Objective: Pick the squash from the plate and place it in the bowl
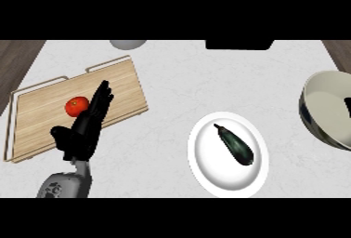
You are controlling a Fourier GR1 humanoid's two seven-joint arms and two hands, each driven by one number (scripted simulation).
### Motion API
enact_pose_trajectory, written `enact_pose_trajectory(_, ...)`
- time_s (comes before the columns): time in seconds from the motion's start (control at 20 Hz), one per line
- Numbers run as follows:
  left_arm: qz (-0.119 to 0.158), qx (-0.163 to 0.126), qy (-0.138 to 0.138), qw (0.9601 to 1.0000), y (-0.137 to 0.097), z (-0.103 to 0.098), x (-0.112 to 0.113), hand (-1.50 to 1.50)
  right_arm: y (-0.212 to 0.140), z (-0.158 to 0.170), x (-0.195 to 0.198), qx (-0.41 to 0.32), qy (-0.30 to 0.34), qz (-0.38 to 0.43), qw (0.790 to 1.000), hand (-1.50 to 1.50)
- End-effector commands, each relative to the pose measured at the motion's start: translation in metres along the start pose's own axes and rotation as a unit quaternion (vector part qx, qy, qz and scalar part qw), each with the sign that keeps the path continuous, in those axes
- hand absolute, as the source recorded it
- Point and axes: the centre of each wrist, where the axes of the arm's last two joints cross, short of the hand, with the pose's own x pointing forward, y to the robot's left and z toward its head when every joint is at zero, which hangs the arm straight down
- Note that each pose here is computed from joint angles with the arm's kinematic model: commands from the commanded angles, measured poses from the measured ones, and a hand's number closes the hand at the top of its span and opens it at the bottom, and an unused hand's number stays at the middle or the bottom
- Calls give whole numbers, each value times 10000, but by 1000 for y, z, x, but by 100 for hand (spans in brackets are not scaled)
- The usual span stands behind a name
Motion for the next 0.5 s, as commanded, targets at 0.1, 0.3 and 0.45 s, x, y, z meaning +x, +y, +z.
enact_pose_trajectory(0.1,-23,0,-17,10000,5,1,-16,0,19,-29,-55,-83,306,460,9984,150)
enact_pose_trajectory(0.3,6,-25,-67,10000,-11,-3,0,0,27,-44,-98,-175,461,588,9970,150)
enact_pose_trajectory(0.45,-38,0,-51,10000,2,1,-11,0,50,-43,-132,-58,553,655,9963,150)
